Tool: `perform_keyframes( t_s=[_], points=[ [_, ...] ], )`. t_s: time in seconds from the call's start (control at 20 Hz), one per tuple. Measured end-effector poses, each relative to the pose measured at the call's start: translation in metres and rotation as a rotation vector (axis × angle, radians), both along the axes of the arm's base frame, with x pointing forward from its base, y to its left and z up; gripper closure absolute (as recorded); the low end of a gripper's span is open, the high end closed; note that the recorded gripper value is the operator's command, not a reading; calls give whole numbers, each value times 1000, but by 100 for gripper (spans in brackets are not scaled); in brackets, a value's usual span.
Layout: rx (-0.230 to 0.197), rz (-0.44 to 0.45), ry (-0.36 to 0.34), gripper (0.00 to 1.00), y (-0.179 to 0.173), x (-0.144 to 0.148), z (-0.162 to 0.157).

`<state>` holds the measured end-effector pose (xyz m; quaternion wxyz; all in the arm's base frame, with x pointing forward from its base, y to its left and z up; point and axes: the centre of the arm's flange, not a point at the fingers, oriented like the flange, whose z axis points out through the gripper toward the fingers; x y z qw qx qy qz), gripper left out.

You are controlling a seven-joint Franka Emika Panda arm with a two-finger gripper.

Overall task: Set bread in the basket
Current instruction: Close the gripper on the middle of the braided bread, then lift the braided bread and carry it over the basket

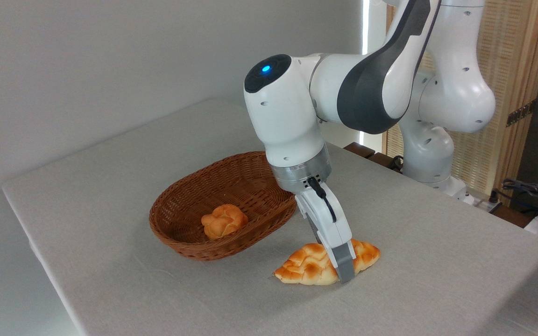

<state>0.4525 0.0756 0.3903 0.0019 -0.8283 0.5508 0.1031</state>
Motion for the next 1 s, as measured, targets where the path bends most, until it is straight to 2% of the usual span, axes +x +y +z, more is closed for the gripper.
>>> perform_keyframes(
  t_s=[0.4, 0.55, 0.7, 0.8, 0.9, 0.95, 1.0],
  points=[
    [1, -5, -1, 68, 0, 3, 8],
    [8, -6, 39, 66, -5, 11, 46],
    [18, -39, 37, 63, -29, 22, 110],
    [-13, -40, 18, 63, -52, 24, 141],
    [-80, 31, -31, 60, -76, 23, 164],
    [-110, 72, -51, 53, -90, 21, 173],
    [-124, 107, -65, 53, -109, 19, 180]
  ],
)
